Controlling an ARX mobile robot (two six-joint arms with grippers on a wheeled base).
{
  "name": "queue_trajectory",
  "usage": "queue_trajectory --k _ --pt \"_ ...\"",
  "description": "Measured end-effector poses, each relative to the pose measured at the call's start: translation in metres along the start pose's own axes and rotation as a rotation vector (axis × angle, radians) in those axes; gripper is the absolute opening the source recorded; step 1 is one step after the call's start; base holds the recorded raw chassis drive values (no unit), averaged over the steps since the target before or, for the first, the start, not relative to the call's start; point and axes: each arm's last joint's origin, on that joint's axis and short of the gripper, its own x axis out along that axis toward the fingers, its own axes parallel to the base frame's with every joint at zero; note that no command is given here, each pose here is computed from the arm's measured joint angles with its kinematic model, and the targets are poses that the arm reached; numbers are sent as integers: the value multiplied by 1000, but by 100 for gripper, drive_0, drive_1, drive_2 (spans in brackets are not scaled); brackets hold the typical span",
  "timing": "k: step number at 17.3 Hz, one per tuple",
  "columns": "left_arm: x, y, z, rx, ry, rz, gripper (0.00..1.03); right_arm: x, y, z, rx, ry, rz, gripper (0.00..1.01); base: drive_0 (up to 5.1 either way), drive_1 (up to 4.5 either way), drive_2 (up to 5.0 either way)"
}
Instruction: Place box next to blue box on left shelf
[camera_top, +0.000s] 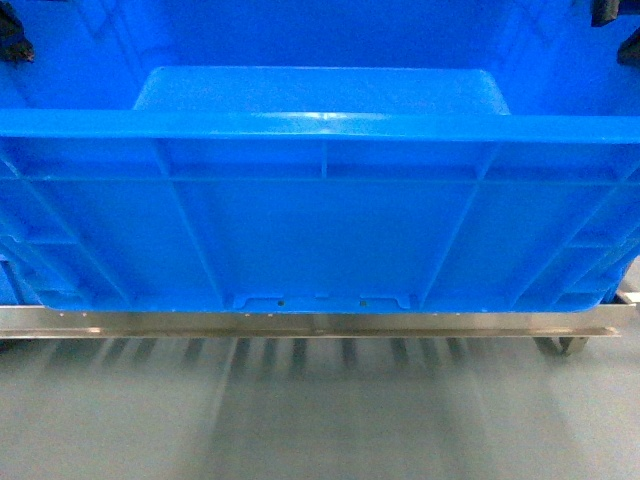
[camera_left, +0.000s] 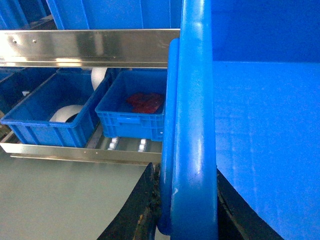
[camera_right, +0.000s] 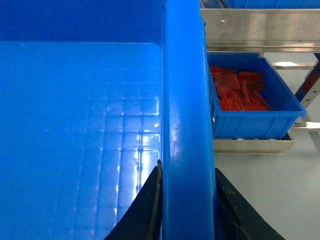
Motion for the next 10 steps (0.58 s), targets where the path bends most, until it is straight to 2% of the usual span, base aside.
queue_trajectory --k 10 --pt "0 0 0 0 -1 -1 20 0 0 0 0 -1 -3 21 0 0 0"
